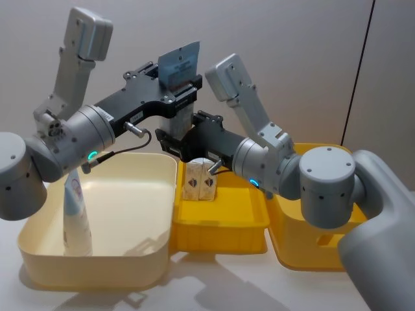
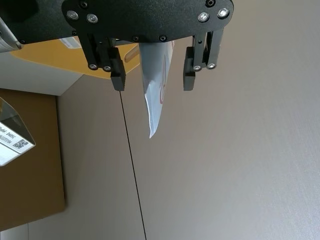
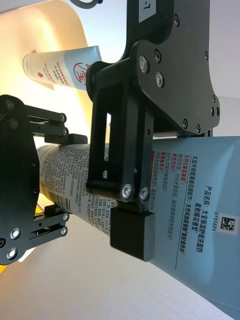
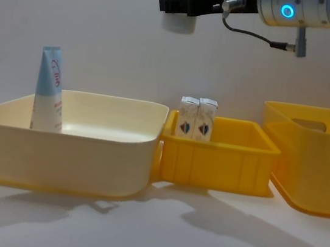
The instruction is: Bimanual collaborative sorting of washing and personal care products
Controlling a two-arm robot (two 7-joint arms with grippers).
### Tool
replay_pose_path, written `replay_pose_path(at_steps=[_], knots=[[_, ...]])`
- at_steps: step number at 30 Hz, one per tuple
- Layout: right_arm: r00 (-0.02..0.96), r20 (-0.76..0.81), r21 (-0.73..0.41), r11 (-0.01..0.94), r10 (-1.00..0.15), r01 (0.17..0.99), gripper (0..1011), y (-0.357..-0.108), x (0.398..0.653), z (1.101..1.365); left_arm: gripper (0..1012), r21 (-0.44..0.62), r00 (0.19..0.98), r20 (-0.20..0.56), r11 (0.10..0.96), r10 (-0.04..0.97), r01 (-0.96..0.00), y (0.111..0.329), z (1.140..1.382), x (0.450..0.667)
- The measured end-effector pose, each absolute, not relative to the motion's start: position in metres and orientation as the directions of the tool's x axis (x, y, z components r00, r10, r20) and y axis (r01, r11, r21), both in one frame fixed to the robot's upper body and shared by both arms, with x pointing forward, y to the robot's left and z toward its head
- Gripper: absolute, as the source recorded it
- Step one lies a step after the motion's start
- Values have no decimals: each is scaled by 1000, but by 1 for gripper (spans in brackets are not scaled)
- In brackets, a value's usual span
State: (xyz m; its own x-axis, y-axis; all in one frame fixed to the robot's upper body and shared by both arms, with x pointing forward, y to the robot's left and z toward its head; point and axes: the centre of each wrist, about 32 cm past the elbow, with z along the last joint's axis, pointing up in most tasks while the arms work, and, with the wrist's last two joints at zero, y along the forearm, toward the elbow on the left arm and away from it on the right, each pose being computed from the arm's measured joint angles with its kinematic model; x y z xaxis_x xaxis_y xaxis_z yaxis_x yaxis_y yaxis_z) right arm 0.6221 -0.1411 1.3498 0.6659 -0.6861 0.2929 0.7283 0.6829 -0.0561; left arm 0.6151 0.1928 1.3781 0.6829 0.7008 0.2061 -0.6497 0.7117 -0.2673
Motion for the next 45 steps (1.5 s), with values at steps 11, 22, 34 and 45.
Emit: replay_pose_path(at_steps=[11, 22, 34, 45], knots=[[655, 302, -51, 674, -693, 737, 647, -147, 621, 1351, 969, -267, 683, 206, 712, 701, -650, 193, 1378, 615], [578, 316, -30, 601, -752, 799, 647, -174, 614, 1356, 1002, -267, 683, 206, 712, 701, -650, 193, 1378, 615], [455, 357, -47, 471, -815, 881, 647, -205, 605, 1365, 1003, -267, 683, 206, 712, 701, -650, 193, 1378, 615], [321, 411, -99, 308, -853, 946, 647, -237, 605, 1377, 1002, -267, 683, 206, 712, 701, -650, 193, 1378, 615]])
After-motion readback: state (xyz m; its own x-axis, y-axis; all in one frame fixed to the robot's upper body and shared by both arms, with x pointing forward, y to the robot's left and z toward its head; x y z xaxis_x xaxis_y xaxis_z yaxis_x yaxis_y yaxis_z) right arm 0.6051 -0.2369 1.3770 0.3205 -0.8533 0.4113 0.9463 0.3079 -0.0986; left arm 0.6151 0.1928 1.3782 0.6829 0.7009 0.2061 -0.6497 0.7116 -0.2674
